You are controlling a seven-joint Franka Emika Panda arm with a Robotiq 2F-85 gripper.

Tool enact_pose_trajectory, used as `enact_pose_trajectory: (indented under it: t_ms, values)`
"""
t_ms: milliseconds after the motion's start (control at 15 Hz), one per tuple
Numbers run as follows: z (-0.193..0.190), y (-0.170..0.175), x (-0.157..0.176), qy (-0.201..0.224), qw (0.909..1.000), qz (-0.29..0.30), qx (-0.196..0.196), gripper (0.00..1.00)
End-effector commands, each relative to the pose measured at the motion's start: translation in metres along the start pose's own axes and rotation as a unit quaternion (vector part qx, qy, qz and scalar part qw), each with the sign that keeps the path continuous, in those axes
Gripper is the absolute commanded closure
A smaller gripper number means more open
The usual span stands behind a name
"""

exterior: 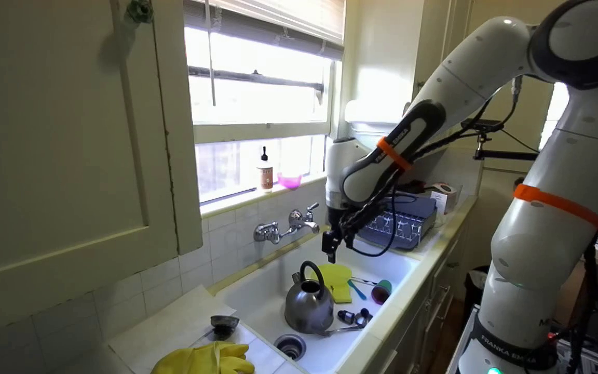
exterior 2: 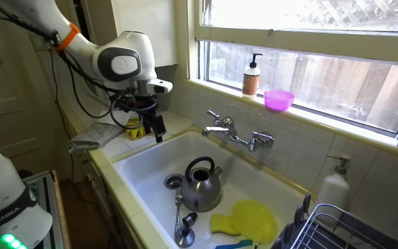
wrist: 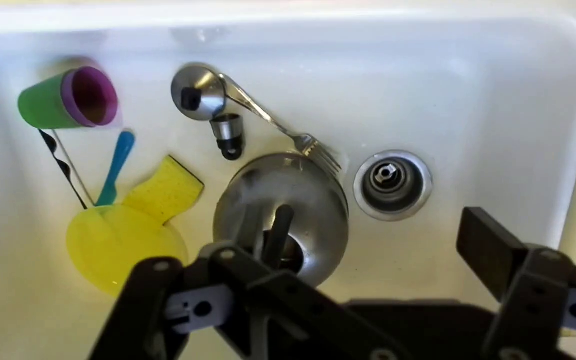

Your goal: Move the kettle to the left side of the sink then use the yellow sponge to wipe the yellow plate.

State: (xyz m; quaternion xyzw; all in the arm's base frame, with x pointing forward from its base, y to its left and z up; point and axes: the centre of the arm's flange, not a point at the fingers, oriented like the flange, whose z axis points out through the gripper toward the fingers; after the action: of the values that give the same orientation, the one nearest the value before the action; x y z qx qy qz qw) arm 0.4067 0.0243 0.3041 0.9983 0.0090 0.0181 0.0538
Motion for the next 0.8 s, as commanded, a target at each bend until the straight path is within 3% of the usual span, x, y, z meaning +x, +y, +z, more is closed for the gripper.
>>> enact_pose_trajectory:
  t_ms: [0, 467, 533, 733]
  values:
    - [0.059, -0.008, 0.046, 0.003, 0.9995, 0.032, -0.009, 0.00]
    - [0.101, 0.018, 0.090, -0.011, 0.9923, 0.120, -0.029, 0.00]
    - [0.087, 0.021, 0.072, -0.010, 0.9953, 0.094, -0.022, 0.00]
    - [0.095, 0.025, 0.084, -0.010, 0.9934, 0.111, -0.025, 0.00]
